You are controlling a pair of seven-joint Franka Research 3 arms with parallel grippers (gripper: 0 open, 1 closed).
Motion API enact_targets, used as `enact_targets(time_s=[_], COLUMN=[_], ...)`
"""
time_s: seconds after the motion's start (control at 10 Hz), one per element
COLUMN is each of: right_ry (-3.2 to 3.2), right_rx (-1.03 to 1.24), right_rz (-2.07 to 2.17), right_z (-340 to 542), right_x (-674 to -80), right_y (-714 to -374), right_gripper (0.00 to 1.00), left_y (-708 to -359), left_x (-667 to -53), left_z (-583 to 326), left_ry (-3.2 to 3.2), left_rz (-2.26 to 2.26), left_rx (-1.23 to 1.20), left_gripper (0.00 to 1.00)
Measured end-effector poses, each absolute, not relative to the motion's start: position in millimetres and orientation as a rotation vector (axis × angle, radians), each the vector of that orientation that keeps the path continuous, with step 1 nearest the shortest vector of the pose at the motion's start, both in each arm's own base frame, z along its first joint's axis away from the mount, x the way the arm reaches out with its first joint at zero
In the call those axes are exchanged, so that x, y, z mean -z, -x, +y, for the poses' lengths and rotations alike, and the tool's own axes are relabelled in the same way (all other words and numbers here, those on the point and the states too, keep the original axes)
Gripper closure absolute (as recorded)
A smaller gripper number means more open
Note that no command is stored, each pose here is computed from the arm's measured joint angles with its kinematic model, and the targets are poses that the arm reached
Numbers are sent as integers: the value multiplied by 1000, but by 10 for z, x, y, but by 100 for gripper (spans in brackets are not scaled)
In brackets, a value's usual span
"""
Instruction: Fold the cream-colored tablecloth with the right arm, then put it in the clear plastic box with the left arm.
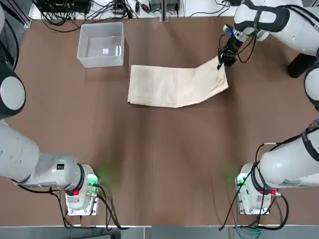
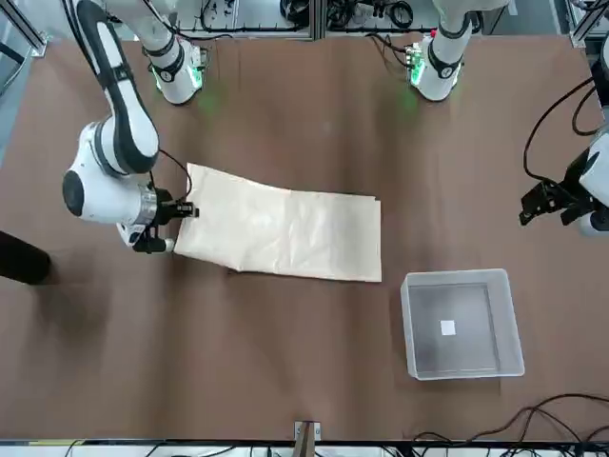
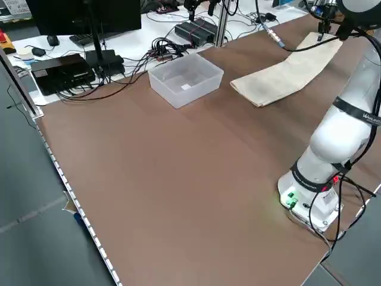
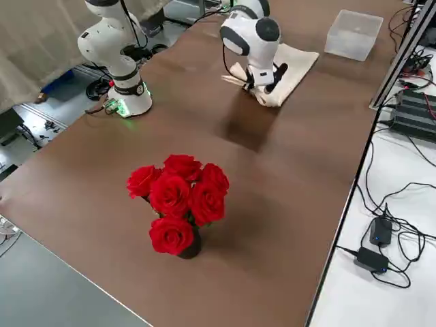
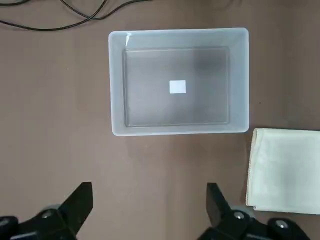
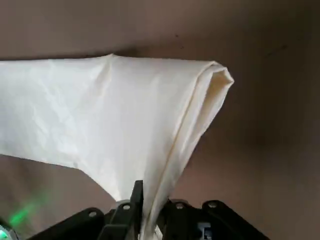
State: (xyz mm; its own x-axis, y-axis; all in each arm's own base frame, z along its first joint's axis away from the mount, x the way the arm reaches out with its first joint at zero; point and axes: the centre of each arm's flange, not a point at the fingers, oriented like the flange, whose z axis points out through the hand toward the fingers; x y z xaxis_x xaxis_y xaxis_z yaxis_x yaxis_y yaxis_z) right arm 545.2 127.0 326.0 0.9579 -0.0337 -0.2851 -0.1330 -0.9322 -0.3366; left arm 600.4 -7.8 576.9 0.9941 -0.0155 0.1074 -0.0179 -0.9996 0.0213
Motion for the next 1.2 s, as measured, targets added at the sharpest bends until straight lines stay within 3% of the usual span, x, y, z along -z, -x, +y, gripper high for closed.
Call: enact_targets(time_s=[1.2], right_ry=[2830], right_rx=[-397], right_rz=[255], right_z=[2046], right_x=[-4015], right_y=[-5403], right_gripper=[92], left_y=[-6004], left_x=[-5769], left_z=[-74], left_ry=[-3115], left_rz=[-25], left_rx=[-167], left_gripper=[0])
